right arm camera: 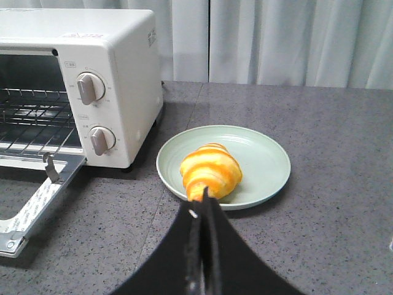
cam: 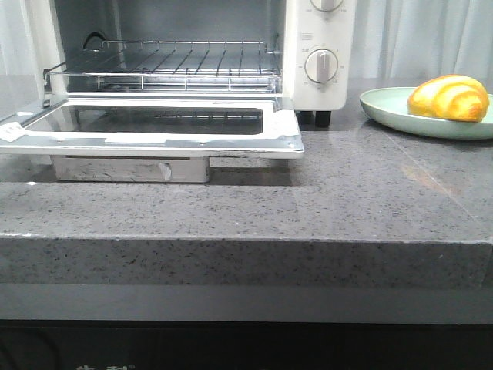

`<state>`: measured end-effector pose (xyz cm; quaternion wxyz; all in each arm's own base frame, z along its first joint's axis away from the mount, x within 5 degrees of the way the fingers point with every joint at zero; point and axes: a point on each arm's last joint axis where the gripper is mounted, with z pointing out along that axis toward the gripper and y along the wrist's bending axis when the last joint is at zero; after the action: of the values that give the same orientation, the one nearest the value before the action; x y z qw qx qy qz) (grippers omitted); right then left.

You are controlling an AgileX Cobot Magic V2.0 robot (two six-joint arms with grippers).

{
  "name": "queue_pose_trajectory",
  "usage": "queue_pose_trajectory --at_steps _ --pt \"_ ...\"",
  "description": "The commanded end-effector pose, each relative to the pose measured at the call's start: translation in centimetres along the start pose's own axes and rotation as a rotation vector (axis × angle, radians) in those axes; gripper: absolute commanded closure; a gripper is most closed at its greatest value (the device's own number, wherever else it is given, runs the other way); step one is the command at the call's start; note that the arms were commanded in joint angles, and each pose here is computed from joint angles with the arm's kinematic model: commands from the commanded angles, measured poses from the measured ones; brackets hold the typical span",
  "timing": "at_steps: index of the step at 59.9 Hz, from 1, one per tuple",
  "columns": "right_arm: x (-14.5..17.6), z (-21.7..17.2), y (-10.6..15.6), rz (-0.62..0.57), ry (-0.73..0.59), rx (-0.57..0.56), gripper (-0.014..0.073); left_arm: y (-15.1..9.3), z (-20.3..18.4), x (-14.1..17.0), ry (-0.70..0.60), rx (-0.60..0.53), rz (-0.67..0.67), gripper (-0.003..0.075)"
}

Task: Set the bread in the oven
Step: 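Lower the oven door fully open and withdraw the left gripper, then lower the right gripper over the croissant on the green plate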

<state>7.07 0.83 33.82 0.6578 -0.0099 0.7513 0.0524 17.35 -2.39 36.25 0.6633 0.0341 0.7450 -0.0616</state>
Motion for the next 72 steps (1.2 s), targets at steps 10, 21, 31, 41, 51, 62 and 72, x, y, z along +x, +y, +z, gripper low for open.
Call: queue_pose_trajectory --at_steps 10,21,31,41,51,62,72 --pt "-1.7 -0.1 -0.1 -0.008 -0.094 0.014 0.0453 0.9 -3.3 -0.3 -0.151 -0.056 -0.043 0.0741" --pt "-1.5 0.1 -0.1 -0.007 -0.09 0.015 -0.0011 0.8 -4.0 -0.5 -0.175 -0.054 -0.042 0.0741" --pt "-1.5 1.2 -0.1 0.062 -0.049 0.006 -0.005 0.9 -4.1 -0.5 -0.177 -0.054 -0.042 0.0741" --pt "-2.0 6.1 -0.7 0.229 0.047 0.032 -0.005 0.9 -4.1 -0.5 -0.177 -0.054 -0.042 0.0741" --pt "-3.4 11.5 -2.3 0.37 0.118 0.109 -0.005 0.9 -4.1 -0.5 -0.177 -0.054 -0.042 0.0741" --pt "-3.8 17.4 -3.4 0.48 0.225 0.13 -0.005 0.8 -4.1 -0.5 -0.175 -0.054 -0.042 0.0741" --pt "-3.8 21.3 -4.2 0.56 0.297 0.138 -0.005 0.8 -4.1 -0.5 -0.175 -0.054 -0.042 0.0741"
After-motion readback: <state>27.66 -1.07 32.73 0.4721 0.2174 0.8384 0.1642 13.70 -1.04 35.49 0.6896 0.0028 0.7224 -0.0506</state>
